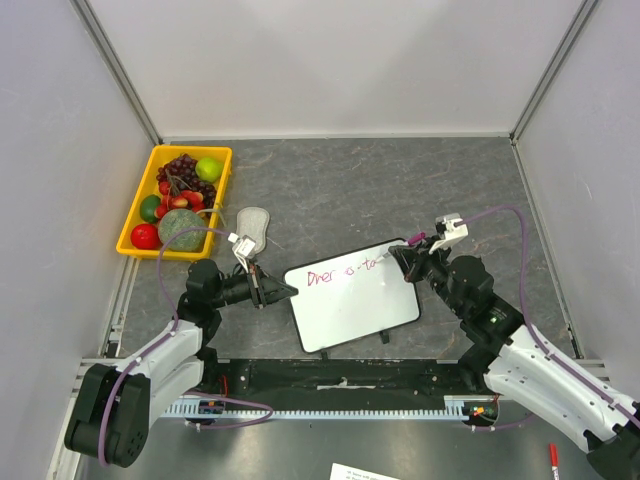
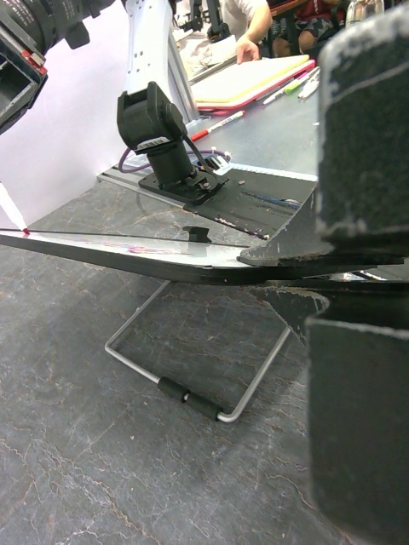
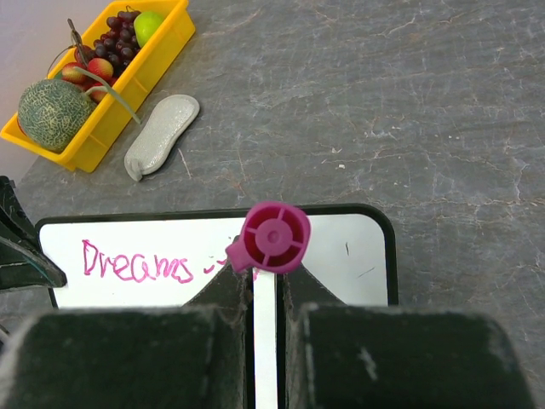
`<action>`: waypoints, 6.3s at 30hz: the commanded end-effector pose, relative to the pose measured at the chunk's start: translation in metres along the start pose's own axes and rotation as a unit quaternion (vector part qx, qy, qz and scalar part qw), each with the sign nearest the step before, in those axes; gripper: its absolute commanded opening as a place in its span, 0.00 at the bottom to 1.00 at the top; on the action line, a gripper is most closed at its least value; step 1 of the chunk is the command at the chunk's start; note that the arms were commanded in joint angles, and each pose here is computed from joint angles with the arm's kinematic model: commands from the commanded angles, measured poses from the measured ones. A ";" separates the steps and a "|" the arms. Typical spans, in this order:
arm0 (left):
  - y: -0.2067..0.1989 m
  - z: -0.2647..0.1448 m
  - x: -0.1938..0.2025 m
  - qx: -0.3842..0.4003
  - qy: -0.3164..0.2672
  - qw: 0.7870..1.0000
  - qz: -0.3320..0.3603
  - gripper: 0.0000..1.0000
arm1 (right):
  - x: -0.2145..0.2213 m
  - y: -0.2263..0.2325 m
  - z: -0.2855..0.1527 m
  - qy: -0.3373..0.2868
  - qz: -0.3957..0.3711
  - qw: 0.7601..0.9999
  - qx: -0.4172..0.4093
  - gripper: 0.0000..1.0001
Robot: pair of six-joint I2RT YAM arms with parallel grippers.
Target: Write a sentence on the whiteboard
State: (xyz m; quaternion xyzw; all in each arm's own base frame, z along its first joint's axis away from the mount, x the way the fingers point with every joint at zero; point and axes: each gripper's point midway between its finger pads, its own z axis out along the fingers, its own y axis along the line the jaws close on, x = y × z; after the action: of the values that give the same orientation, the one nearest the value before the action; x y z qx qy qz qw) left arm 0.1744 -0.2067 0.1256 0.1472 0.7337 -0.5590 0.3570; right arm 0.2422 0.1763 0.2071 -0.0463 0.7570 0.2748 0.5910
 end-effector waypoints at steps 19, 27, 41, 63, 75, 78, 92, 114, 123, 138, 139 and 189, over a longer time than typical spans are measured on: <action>0.001 0.001 -0.004 0.003 -0.008 0.999 0.048 0.02 | -0.017 0.000 -0.007 -0.021 -0.009 1.000 0.003 0.00; 0.001 0.001 -0.004 0.004 -0.008 0.999 0.048 0.02 | -0.047 0.002 -0.010 -0.058 -0.005 0.998 0.016 0.00; 0.000 0.001 -0.004 0.004 -0.008 0.999 0.048 0.02 | -0.051 0.005 0.001 -0.061 -0.001 0.998 0.019 0.00; 0.001 0.000 -0.005 0.001 -0.010 0.999 0.051 0.02 | -0.008 -0.003 0.006 -0.007 -0.005 1.000 0.014 0.00; 0.001 0.000 -0.005 0.002 -0.010 0.999 0.051 0.02 | 0.017 -0.008 -0.003 0.021 -0.004 1.000 0.006 0.00; 0.000 0.000 -0.005 0.002 -0.011 0.999 0.052 0.02 | 0.018 -0.006 -0.004 0.020 -0.003 1.000 0.002 0.00; 0.000 0.000 -0.005 0.002 -0.010 0.999 0.051 0.02 | 0.005 -0.006 -0.002 0.002 0.001 1.000 0.010 0.00; 0.000 0.000 -0.005 0.002 -0.009 0.999 0.051 0.02 | -0.026 -0.006 0.002 -0.042 0.015 0.998 0.033 0.00; 0.000 0.000 -0.005 0.002 -0.010 0.999 0.051 0.02 | -0.016 -0.010 -0.003 -0.028 0.008 0.999 0.034 0.00; 0.000 0.000 -0.005 0.002 -0.009 0.999 0.051 0.02 | 0.001 0.000 0.001 -0.001 0.017 1.000 -0.001 0.00; 0.001 0.000 -0.005 0.001 -0.010 0.999 0.051 0.02 | 0.002 0.000 0.001 0.000 0.016 1.000 0.001 0.00; 0.001 0.000 -0.005 0.000 -0.010 0.999 0.050 0.02 | -0.024 -0.008 -0.011 -0.030 0.001 0.999 0.031 0.00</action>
State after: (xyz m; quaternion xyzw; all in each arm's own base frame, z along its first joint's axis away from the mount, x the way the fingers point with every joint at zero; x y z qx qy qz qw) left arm 0.1740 -0.2064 0.1270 0.1481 0.7327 -0.5586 0.3595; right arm 0.2410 0.1603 0.2273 -0.0181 0.7492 0.2604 0.6087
